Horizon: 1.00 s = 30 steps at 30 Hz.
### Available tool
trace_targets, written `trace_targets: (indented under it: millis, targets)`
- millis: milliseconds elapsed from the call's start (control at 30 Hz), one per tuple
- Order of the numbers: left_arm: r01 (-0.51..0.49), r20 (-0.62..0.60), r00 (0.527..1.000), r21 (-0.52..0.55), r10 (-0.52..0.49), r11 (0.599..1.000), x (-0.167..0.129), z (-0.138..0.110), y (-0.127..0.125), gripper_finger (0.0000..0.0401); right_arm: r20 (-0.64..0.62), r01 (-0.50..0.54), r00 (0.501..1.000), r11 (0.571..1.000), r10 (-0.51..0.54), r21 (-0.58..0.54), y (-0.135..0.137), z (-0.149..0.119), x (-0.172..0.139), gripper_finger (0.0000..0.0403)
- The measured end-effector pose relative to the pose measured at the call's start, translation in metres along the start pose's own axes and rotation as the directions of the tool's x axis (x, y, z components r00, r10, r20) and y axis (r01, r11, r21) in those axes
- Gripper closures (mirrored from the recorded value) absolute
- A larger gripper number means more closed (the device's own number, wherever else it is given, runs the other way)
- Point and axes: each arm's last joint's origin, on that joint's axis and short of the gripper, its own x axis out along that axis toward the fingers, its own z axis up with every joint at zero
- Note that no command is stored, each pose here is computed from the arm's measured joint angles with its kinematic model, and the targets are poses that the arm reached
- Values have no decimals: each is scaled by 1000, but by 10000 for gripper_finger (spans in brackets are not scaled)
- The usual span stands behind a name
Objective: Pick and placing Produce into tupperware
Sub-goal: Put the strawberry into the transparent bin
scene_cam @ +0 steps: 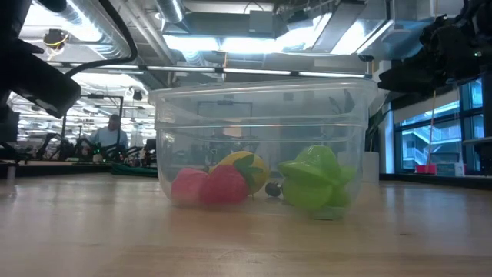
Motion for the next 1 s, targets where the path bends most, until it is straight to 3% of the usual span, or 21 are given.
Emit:
trace_targets:
  millis: [233, 467, 667, 1000]
  targets:
    - [23, 1, 1000, -8, -23, 1000, -2, 6, 0, 264, 0, 0, 1000, 1000, 0, -1, 0, 0, 0, 210]
    - [28, -7, 1000, 10, -28, 1000, -2, 7, 1, 251, -1, 0, 1000, 1000, 0, -1, 0, 0, 0, 210]
    - [66, -64, 996, 47, -63, 997, -10, 11, -2, 266, -1, 0, 1000, 1000, 0, -1, 0, 0, 0, 210]
    - [128, 157, 975, 182, -157, 975, -74, 53, -1, 255, 1, 0, 1000, 1000, 0, -3, 0, 0, 0, 210]
